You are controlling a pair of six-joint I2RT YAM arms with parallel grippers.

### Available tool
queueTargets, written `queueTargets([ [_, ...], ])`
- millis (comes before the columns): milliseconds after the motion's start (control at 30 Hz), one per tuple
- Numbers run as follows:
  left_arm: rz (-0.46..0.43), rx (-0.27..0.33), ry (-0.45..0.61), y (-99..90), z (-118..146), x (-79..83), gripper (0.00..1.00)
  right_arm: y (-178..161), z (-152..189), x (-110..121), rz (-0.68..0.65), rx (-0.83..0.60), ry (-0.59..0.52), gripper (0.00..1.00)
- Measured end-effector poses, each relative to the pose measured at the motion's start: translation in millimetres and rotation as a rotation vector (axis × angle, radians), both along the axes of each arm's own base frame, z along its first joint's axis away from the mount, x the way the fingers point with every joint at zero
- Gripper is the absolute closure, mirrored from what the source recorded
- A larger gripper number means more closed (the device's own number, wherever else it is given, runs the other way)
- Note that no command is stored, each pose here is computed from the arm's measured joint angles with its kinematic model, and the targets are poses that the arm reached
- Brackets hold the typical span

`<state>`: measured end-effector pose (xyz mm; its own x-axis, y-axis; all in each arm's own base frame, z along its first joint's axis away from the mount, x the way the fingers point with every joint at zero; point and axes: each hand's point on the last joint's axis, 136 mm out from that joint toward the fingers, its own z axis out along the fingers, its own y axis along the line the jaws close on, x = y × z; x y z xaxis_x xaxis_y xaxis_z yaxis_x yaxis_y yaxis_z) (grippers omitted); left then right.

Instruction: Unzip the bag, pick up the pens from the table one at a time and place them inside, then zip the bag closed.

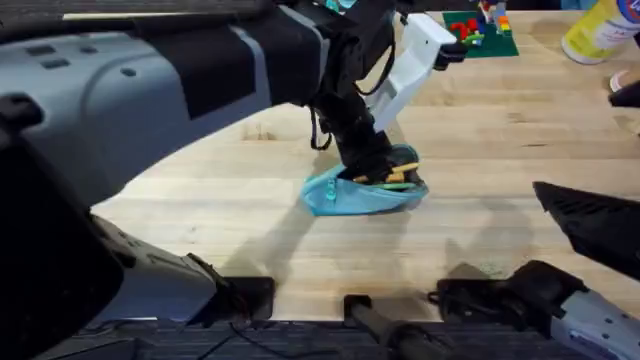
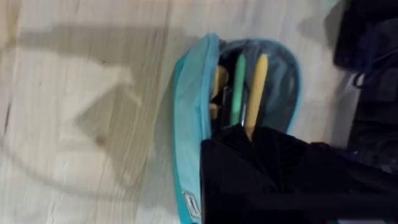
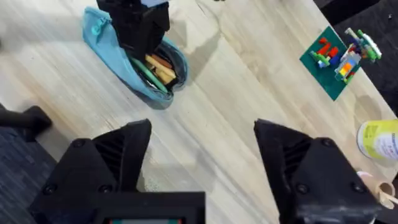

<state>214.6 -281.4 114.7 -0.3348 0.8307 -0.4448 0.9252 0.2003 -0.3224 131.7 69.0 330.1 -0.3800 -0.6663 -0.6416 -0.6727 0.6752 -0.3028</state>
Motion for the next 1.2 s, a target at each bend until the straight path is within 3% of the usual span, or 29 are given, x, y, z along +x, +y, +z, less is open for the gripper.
queueTargets([
  [267,0.008,0.087,0.005,14.8,-8,-3.5,0.959,0,0,0,0.000,0.000,0.000,0.004],
  [500,0.009,0.095,0.005,16.3,-8,-3.9,0.956,0,0,0,0.000,0.000,0.000,0.003],
  [533,0.006,0.094,0.002,16.1,-9,-3.5,0.895,0,0,0,0.000,0.000,0.000,0.003],
  [700,0.004,0.095,-0.003,16.3,-9,-3.0,0.104,0,0,0,0.000,0.000,0.000,0.003],
  [733,0.005,0.095,-0.002,16.4,-9,-3.0,0.031,0,0,0,0.000,0.000,0.000,0.003],
  [1200,0.004,0.095,-0.003,16.3,-9,-2.9,0.005,0,0,0,0.000,0.000,0.000,0.004],
])
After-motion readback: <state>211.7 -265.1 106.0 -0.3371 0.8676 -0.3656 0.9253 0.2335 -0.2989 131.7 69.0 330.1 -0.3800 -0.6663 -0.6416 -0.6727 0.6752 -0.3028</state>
